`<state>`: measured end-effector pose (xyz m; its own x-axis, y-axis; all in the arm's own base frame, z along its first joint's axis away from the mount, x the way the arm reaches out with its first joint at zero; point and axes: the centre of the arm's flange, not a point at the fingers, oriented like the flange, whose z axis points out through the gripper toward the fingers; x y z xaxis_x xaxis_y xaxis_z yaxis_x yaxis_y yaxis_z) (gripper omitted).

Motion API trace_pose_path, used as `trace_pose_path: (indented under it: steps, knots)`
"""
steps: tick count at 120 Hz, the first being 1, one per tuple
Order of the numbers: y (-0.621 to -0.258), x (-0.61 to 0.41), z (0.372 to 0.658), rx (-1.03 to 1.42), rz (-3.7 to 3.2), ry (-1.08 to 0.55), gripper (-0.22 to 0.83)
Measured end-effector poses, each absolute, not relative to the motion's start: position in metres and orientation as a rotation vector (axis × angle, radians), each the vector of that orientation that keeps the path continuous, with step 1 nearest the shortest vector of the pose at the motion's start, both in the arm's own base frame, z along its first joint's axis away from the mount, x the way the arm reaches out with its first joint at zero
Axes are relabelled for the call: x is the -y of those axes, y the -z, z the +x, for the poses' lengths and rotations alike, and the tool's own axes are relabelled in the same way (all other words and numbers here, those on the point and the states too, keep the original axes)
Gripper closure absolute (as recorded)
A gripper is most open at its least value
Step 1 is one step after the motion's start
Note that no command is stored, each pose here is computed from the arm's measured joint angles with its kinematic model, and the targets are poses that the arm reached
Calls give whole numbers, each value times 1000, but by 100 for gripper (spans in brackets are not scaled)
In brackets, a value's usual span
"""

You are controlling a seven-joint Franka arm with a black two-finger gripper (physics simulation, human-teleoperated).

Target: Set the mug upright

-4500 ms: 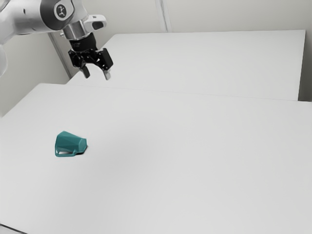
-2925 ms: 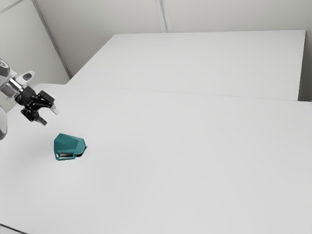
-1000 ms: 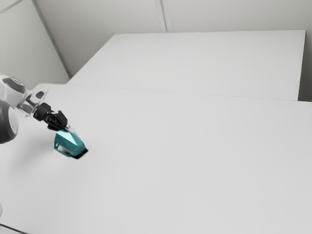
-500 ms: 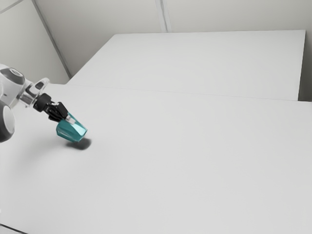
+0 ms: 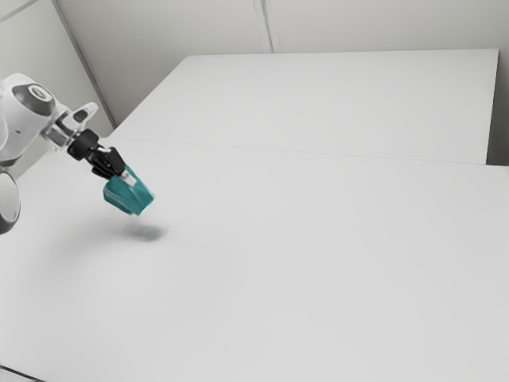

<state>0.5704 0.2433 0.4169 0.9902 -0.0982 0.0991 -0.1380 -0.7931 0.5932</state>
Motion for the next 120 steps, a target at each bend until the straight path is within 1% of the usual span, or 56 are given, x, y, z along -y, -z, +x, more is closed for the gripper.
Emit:
trace_pose_path:
  steps: [33,47,64,91,104,120]
  knots:
    - [-452,-193,567,228,2585,-17,78]
    - [-465,-165,570,277,2636,16,78]
    - [-472,-137,569,305,2692,60,78]
    - [-497,-94,570,368,2809,85,78]
    - [-502,-70,574,412,2865,92,78]
    - [-491,-63,574,398,2921,100,78]
